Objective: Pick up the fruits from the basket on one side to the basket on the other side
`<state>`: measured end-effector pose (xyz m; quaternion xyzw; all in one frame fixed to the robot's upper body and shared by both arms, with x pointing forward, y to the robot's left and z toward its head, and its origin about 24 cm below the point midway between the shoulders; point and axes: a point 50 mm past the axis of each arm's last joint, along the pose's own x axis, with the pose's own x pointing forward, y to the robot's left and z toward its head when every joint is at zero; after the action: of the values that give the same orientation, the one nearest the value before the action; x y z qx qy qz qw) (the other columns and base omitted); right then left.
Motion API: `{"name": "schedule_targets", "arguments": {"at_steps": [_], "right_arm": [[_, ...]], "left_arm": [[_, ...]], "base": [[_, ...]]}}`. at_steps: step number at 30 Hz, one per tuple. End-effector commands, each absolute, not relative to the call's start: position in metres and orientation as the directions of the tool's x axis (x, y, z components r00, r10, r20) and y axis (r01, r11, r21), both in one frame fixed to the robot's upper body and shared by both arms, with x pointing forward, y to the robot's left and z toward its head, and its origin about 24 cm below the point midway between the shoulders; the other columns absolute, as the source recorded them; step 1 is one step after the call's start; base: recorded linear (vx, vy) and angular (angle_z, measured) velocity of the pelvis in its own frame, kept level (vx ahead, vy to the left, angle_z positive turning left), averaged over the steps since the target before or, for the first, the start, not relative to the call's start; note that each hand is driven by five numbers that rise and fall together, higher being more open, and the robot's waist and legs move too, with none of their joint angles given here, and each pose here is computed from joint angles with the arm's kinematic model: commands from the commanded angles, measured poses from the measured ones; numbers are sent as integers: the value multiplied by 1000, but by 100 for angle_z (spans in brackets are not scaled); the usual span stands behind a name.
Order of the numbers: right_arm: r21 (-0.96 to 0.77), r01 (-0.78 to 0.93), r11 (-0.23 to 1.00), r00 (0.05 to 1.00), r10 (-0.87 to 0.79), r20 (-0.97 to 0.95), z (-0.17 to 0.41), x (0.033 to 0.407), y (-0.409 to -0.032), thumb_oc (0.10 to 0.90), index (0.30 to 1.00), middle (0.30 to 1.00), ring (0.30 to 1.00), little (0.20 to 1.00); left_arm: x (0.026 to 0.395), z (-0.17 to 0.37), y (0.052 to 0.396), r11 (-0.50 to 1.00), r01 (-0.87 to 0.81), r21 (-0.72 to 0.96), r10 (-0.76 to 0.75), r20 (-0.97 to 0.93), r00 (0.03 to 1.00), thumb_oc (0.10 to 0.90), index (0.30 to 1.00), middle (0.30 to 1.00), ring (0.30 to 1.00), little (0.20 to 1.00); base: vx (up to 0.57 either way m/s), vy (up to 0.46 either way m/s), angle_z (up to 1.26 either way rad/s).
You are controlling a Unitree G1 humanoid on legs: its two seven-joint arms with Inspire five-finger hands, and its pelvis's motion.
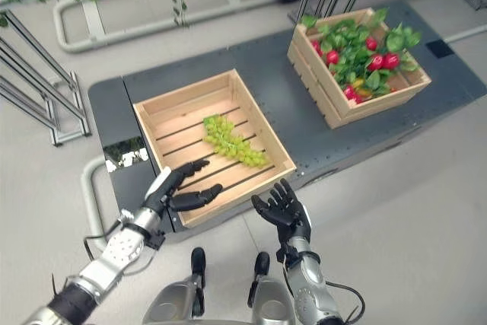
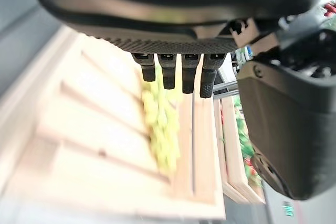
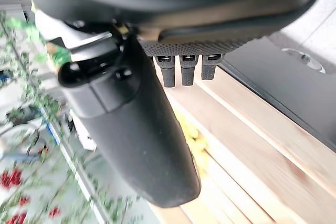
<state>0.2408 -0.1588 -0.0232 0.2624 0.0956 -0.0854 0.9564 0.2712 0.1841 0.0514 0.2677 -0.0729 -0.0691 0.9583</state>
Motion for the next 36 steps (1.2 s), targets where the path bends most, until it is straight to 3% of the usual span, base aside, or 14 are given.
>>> {"name": "schedule_targets", "arguments": {"at_steps": [1, 6, 12, 18, 24, 31, 36], "right_arm": [[464, 230, 856, 951, -299, 80, 34, 256, -186, 800, 900, 900, 900, 900], [399, 257, 880, 941, -322, 105, 44, 258, -207, 800, 900, 900, 900, 900], [291, 196, 936, 960, -244, 139, 56, 265, -225, 800, 900, 900, 900, 900], [211, 141, 967, 967, -180, 179, 74, 278, -238, 800, 900, 900, 900, 900], [169, 149, 974, 956, -185, 226, 88, 284, -253, 800, 900, 900, 900, 900], [164, 174, 971, 948, -211, 241, 96, 288, -262, 800, 900, 900, 900, 900], [185, 139, 973, 953, -183, 243, 93, 289, -251, 800, 900, 900, 900, 900]], "left_arm": [[278, 128, 161, 874, -99, 476, -204, 543, 815, 800, 900, 900, 900, 900], [290, 170, 176, 758, -362, 542, -163, 696, 699, 800, 900, 900, 900, 900], [317, 194, 210, 520, -579, 627, -104, 720, 686, 800, 900, 900, 900, 900], [346, 216, 229, 169, -636, 753, -188, 658, 730, 800, 900, 900, 900, 900], [363, 231, 240, -58, -615, 786, -228, 590, 775, 800, 900, 900, 900, 900], [370, 269, 252, -196, -660, 725, -191, 632, 751, 800, 900, 900, 900, 900], [369, 302, 259, -282, -727, 626, -170, 713, 680, 800, 900, 900, 900, 900]], "base": [[74, -20, -8], [22, 38, -4], [-5, 140, -22], [-48, 98, -15], [-20, 76, -10], [-5, 50, -5], [-9, 19, -5]]}}
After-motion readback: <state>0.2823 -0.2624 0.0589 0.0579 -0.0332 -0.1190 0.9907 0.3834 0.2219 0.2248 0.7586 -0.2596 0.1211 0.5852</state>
